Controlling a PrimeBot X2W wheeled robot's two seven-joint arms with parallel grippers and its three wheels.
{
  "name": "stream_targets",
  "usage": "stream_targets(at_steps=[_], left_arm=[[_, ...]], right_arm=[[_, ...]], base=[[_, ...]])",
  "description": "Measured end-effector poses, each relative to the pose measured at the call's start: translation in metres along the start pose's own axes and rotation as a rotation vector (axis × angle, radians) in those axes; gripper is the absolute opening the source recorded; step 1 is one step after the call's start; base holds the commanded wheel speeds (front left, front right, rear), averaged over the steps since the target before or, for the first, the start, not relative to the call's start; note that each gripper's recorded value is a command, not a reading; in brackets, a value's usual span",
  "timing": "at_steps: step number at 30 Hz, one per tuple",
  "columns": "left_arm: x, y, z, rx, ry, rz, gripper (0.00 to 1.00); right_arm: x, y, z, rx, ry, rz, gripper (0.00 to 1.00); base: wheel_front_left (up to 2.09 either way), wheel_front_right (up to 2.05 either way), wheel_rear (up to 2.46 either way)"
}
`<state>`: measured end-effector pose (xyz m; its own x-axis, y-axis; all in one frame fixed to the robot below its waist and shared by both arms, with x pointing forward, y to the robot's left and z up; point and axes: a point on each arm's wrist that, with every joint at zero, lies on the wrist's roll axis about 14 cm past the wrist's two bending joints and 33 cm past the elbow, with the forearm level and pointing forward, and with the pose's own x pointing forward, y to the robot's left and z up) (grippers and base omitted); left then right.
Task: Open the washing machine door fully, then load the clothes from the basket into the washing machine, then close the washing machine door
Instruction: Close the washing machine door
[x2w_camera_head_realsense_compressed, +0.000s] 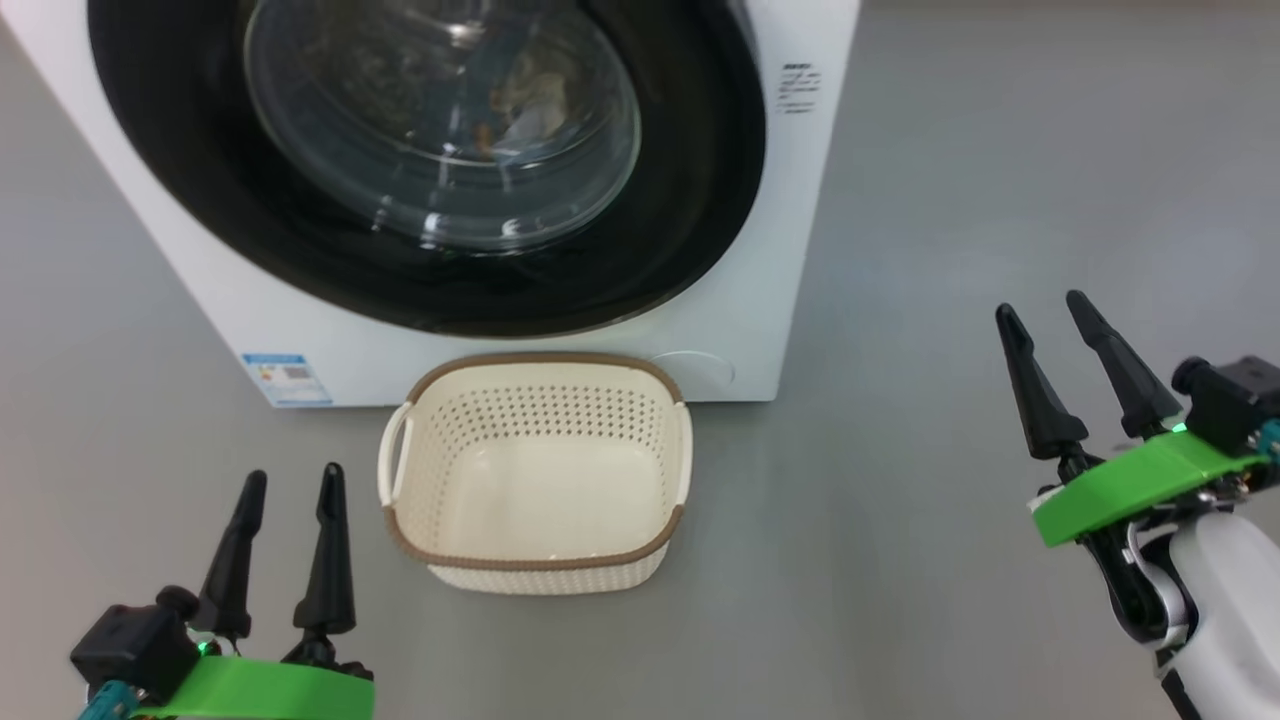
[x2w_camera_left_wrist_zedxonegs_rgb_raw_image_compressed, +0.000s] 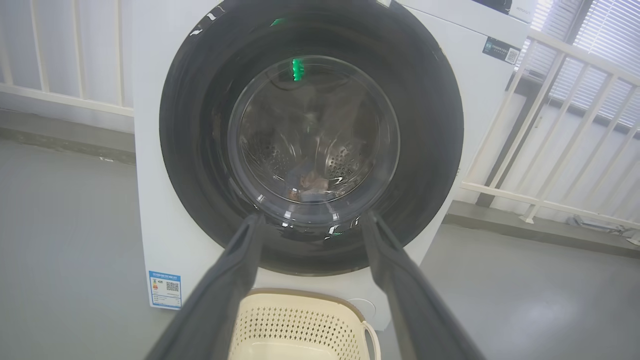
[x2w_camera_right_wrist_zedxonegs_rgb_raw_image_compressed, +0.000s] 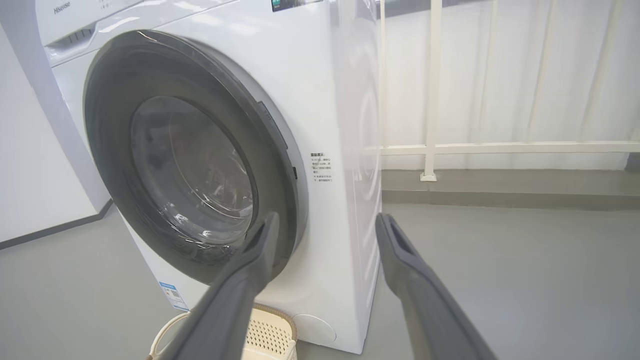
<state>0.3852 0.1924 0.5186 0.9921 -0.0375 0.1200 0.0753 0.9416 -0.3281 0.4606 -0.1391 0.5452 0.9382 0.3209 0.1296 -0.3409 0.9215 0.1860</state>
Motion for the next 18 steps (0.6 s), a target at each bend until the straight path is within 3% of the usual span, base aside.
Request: stream_targets(at_steps=[9, 18], left_arm=[[0.003, -0.024, 0.000, -0.036, -0.002, -0.067, 1.00], [0.006, -0.033, 0.003, -0.049, -0.011, -0.094, 1.00]], right_arm=[[-0.053, -0.022, 0.010, -0.030, -0.041, -0.119, 1.00], [-0.079, -0.027, 0.013, -0.031, -0.067, -0.173, 1.00]], base=[[0.00, 0.00, 0.00], [0.00, 0.00, 0.00]])
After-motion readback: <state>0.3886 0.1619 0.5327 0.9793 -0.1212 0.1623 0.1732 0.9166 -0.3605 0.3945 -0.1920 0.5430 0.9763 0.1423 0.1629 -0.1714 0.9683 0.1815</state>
